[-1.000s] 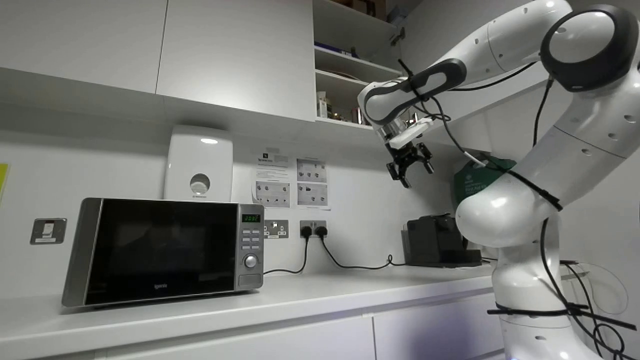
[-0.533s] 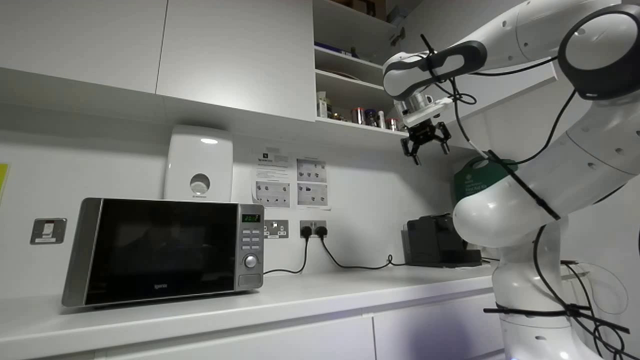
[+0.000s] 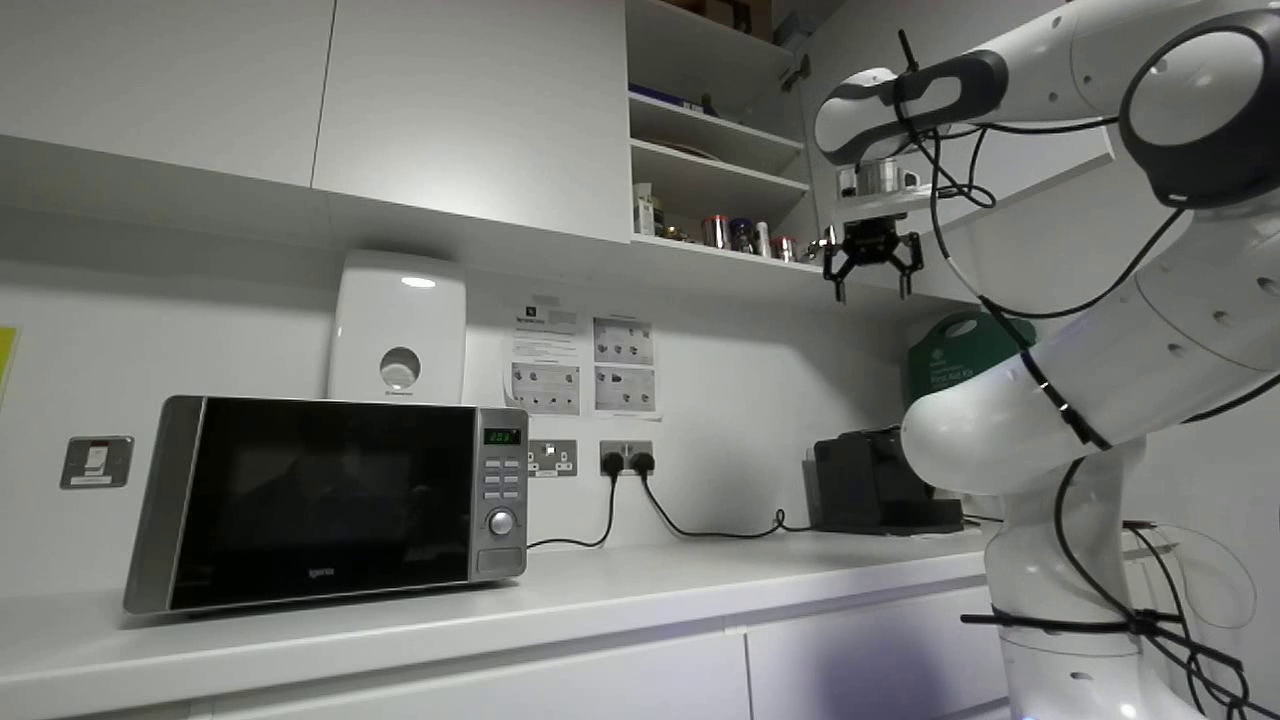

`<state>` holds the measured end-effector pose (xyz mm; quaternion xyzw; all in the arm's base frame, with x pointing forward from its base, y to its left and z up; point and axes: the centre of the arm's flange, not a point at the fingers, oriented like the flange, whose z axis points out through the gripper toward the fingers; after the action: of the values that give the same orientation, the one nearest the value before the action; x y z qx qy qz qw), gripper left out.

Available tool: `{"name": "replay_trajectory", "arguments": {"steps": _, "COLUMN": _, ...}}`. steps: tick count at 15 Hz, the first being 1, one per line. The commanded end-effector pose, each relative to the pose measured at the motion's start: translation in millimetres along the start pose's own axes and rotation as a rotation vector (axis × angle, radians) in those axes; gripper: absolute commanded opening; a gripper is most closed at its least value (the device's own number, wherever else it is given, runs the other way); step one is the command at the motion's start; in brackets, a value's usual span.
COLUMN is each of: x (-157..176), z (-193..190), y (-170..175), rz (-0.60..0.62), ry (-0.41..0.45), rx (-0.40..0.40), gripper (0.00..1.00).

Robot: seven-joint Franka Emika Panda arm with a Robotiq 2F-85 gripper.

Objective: Close the open cabinet door

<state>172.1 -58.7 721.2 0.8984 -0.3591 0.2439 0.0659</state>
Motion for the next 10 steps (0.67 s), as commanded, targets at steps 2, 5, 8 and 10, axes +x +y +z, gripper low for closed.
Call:
{"name": "replay_trajectory", "arguments": {"steps": 2, "x": 4.2, "z": -12.4, "y": 15.5, "rz": 0.136, "ry": 0.097, "rx": 0.166, "gripper": 1.00}}
{"name": "replay_trajectory", "arguments": {"steps": 5, "x": 5.4, "z": -15.6, "y": 15.4, "rz": 0.088, "ry": 0.076, "rx": 0.110, "gripper": 1.00}}
{"name": "replay_trajectory", "arguments": {"steps": 8, "x": 4.9, "z": -14.1, "y": 13.9, "rz": 0.085, "ry": 0.074, "rx": 0.106, "gripper": 1.00}}
{"name": "replay_trajectory", "arguments": {"steps": 10, "x": 4.9, "z": -13.9, "y": 13.8, "rz": 0.085, "ry": 0.073, "rx": 0.105, "gripper": 1.00}}
